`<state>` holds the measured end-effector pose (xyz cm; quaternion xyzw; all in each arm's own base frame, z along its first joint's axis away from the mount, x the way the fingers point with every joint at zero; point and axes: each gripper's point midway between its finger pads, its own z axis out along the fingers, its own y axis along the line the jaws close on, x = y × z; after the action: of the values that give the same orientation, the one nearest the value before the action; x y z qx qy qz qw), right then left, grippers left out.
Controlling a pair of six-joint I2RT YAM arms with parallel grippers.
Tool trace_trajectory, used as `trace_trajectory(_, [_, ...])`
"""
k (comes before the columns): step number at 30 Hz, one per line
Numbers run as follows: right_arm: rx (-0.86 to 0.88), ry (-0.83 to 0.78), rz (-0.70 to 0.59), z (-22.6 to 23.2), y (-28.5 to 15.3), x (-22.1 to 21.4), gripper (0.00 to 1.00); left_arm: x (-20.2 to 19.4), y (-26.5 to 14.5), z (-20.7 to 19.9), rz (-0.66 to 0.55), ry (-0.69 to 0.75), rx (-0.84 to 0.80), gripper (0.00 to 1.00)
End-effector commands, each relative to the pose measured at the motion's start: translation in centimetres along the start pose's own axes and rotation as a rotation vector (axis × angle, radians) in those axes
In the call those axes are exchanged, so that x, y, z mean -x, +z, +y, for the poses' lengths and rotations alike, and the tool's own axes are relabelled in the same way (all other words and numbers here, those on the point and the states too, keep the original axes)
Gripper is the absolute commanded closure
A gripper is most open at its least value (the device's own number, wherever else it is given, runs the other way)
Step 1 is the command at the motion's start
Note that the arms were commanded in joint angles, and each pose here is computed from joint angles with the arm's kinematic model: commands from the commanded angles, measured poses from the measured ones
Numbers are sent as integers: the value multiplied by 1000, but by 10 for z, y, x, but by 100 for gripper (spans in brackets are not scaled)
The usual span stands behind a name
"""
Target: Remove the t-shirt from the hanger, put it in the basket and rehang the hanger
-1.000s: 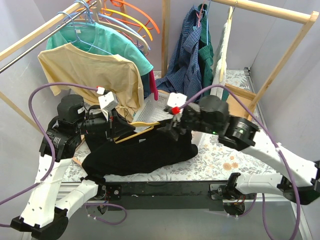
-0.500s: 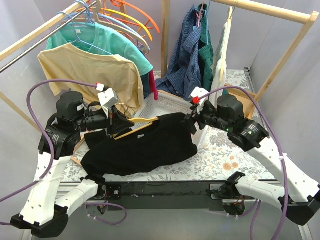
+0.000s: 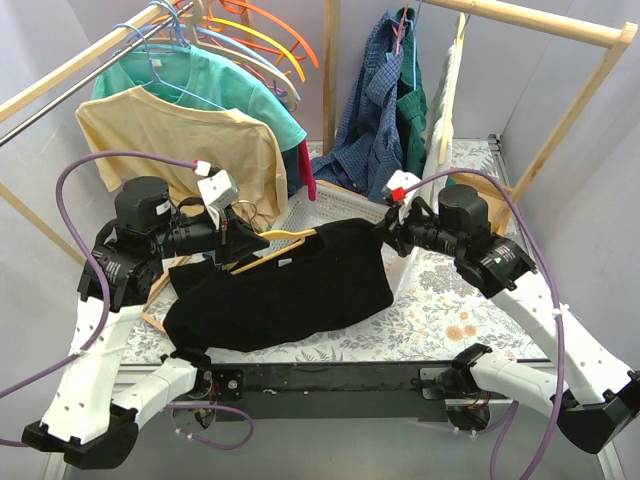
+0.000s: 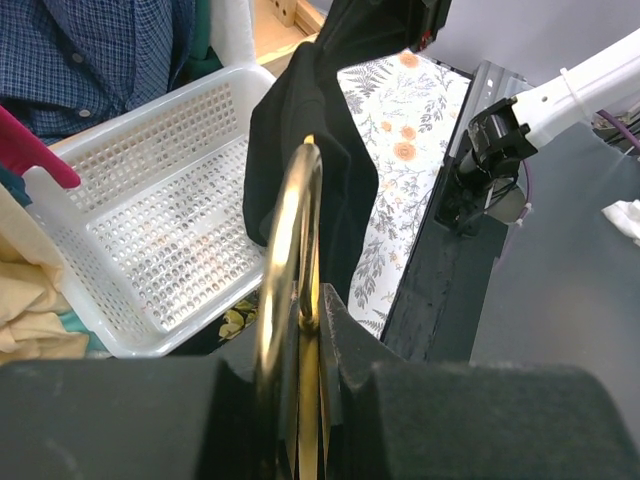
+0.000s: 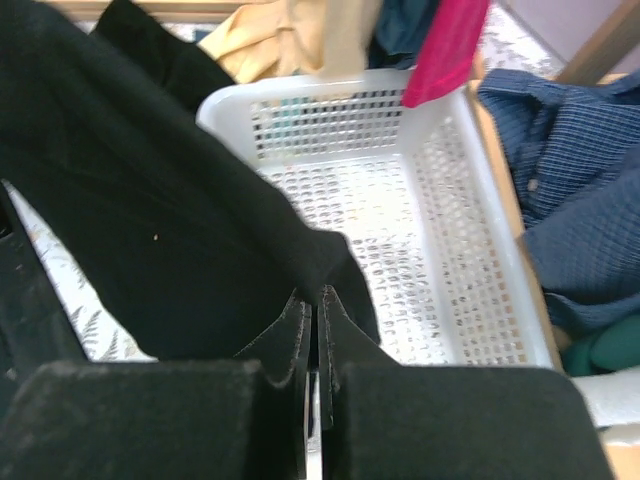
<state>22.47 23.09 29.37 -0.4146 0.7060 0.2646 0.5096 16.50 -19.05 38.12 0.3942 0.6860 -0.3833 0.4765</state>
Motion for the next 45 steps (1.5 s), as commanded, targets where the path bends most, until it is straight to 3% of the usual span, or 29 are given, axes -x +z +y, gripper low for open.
trace_trajectory(1, [-146, -10, -87, -37, -9, 25, 99, -4, -5, -8, -13, 8, -15, 100])
trace_trajectory(19, [-393, 99, -202, -115, -45, 50, 99, -20, -11, -25, -8, 9, -57, 100])
trace_trajectory(23, [-429, 179, -201, -139, -49, 30, 99, -15, -16, -28, -23, 29, -52, 100])
trace_trajectory(26, [-438, 282, -166, -141, -40, -10, 99, -3, -20, -29, -44, 61, -35, 100])
trace_trajectory(33, [-428, 411, -158, -134, -37, -49, 99, 45, -38, -25, -139, 188, 68, 100])
trace_trajectory(42, [-180, 308, -303, -86, -54, 35, 99, 88, -28, -5, -204, 266, 92, 100])
trace_trajectory(45, [-44, 237, -352, -44, -57, 72, 99, 95, -23, -3, -239, 289, 77, 100])
